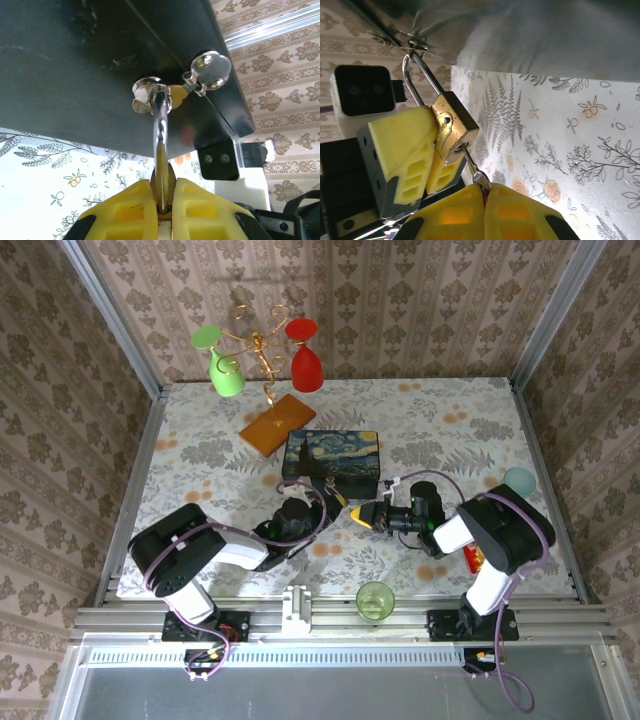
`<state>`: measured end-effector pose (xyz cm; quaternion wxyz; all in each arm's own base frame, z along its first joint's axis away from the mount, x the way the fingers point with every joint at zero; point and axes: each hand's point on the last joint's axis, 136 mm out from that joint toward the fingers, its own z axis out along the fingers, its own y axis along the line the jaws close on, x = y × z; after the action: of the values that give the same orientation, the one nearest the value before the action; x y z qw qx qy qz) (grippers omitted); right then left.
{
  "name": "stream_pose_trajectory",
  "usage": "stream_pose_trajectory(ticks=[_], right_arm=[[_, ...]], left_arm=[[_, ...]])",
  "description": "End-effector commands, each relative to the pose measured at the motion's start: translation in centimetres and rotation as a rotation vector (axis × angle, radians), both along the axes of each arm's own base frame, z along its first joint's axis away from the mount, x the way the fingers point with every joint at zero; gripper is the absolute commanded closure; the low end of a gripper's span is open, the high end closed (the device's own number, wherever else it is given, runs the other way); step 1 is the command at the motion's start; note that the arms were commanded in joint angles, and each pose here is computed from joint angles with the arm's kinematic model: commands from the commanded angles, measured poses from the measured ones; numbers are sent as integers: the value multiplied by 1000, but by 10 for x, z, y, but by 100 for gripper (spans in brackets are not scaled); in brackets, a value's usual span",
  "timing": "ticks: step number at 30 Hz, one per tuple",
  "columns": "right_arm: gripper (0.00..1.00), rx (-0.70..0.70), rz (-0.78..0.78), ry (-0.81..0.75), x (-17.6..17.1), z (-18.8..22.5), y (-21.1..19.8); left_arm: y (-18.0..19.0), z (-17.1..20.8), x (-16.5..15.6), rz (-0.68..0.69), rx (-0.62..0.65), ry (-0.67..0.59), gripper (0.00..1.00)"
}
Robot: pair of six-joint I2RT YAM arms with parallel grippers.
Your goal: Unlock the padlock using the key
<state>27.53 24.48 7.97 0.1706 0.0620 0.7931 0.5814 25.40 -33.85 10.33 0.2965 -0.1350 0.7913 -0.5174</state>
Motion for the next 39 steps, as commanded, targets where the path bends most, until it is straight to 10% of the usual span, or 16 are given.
stream_pose_trajectory(ticks=[1, 14, 39], right_arm=[[100, -173, -74, -145, 15, 2, -11], [100, 115, -55, -106, 22, 34, 15], [100, -64, -125, -97, -3, 37, 23]], left_arm=[[-28, 16, -31, -171, -35, -18, 100], [-43, 34, -26, -160, -138, -66, 100], [-38, 14, -26, -148, -95, -58, 100]])
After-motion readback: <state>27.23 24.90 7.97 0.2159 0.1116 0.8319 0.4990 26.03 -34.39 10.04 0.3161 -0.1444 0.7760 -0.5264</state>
